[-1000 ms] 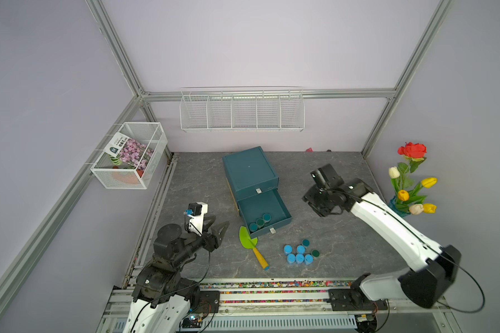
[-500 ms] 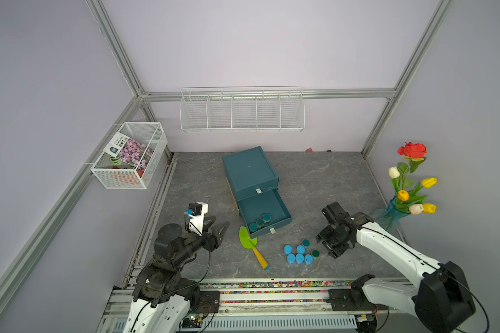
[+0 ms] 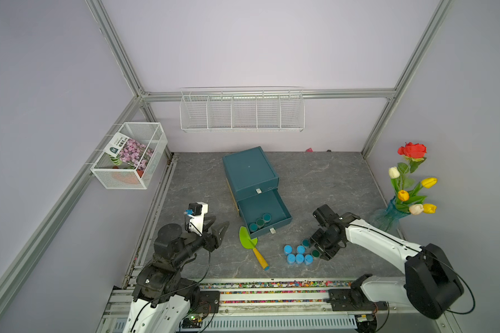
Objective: Put the paint cans in the drawer according to color
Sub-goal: Pick up the paint can at the center of the board.
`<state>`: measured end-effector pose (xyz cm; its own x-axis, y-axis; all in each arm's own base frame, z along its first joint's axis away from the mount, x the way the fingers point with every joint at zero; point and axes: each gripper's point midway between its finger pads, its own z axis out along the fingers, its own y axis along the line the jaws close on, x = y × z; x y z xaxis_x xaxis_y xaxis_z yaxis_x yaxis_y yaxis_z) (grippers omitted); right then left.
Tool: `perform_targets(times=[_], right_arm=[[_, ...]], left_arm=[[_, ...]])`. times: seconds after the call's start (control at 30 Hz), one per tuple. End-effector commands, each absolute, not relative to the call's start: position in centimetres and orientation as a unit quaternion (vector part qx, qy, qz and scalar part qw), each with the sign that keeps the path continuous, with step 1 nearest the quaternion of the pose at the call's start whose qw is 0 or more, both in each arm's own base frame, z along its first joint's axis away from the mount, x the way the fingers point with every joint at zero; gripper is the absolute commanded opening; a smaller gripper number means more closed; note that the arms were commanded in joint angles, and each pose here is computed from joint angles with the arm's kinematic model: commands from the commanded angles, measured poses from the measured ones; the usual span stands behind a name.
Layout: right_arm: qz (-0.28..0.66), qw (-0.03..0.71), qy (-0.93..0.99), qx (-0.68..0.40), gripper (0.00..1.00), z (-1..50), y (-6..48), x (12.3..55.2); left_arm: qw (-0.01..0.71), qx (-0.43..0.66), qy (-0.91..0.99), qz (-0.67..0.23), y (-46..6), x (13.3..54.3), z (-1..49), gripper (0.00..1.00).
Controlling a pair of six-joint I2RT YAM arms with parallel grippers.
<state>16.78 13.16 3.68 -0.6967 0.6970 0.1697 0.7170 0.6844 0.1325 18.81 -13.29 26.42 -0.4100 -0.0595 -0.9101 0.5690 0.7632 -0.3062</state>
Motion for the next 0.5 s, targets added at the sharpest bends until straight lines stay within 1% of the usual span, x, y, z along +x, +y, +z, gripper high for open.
perform_targets(times=[0.0, 0.2, 0.47], right_arm=[[-0.082, 0.067, -0.92, -0.376, 0.56, 2.87, 13.06, 15.82], [-0.072, 0.07, -0.921, -0.376, 0.51, 2.4, 13.0, 15.54], [-0.061, 0.065, -0.921, -0.379, 0.31, 2.43, 12.57, 15.53]], left_arm=[[0.517, 0.161, 0.783, -0.304, -13.35, 18.89, 26.27, 0.64], [0.518, 0.163, 0.783, -0.303, -13.33, 18.9, 26.27, 0.64], [0.518, 0.161, 0.783, -0.304, -13.34, 18.9, 26.31, 0.64]])
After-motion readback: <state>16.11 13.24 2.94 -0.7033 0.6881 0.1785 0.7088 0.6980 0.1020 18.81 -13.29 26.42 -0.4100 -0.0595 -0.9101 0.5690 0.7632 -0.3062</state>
